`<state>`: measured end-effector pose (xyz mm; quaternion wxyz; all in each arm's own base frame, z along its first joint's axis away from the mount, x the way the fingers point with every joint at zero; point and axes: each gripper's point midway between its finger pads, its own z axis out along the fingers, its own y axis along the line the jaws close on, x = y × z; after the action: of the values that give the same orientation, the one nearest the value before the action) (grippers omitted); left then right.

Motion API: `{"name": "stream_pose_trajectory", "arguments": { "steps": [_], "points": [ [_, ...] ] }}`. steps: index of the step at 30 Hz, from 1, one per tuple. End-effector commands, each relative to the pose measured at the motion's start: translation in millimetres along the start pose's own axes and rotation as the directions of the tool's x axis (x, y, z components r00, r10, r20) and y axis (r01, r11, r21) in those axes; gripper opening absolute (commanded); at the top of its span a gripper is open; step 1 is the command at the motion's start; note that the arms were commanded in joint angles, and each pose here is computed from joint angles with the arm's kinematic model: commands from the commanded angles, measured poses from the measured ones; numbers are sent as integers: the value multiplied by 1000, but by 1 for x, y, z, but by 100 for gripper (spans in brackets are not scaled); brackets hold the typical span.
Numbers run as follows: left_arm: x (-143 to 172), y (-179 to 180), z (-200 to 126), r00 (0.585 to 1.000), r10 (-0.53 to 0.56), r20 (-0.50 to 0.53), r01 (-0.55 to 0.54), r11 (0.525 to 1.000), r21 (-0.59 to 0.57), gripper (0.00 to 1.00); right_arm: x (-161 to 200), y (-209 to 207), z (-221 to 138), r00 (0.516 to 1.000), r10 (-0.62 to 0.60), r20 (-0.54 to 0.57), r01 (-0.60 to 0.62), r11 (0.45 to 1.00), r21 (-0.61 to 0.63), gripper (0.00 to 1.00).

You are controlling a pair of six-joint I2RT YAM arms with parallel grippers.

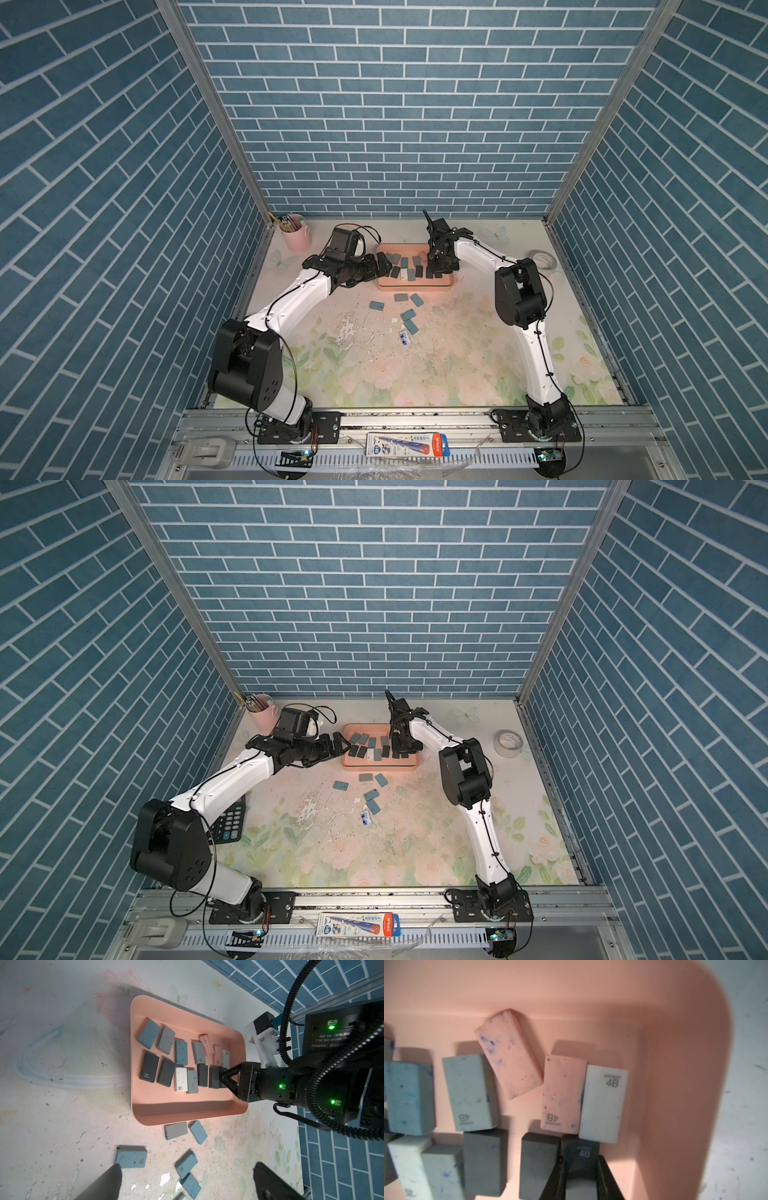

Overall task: Put the eraser in the storage box
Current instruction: Place the eraser at the center of the board.

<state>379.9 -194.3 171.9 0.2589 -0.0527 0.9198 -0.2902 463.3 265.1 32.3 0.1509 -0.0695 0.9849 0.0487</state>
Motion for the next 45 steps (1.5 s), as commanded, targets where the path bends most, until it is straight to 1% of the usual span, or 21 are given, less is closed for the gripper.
{"name": "stream_pose_trajectory", "arguments": {
  "steps": [1, 7, 11, 13, 17, 23, 32, 36, 45],
  "points": [
    [-5, 13, 10, 1000, -14, 1, 14, 1000, -22, 100, 3, 7, 5, 1000, -17, -23, 17, 1000, -3, 18],
    [-31, 37, 32, 997, -69, 42, 71, 995, -65, 100, 2, 13, 7, 999, -26, -25, 26, 1000, -8, 18],
    [-42, 34, 54, 993, -110, 44, 111, 994, -14, 100, 3, 17, 8, 999, -30, -27, 30, 1000, -10, 18],
    [-45, 32, 63, 992, -115, 49, 115, 993, 8, 100, 3, 21, 7, 999, -31, -24, 30, 999, -15, 18],
    [-44, 35, 81, 991, -136, 22, 135, 991, 17, 100, 3, 27, 5, 999, -32, -19, 31, 999, -24, 18],
    [-42, 24, 94, 989, -149, 13, 148, 987, 69, 100, 5, 37, 6, 999, -43, -21, 42, 999, -34, 18],
    [-34, 21, 103, 989, -149, -11, 150, 986, 72, 100, 5, 52, 11, 998, -56, -23, 55, 997, -50, 18],
    [-32, 21, 103, 988, -151, -17, 152, 986, 68, 100, 7, 51, 15, 998, -57, -35, 56, 998, -42, 18],
    [-33, 21, 97, 989, -143, -21, 144, 988, 50, 100, -1, 50, -1, 997, -76, -3, 76, 997, -34, 32]
  ]
}}
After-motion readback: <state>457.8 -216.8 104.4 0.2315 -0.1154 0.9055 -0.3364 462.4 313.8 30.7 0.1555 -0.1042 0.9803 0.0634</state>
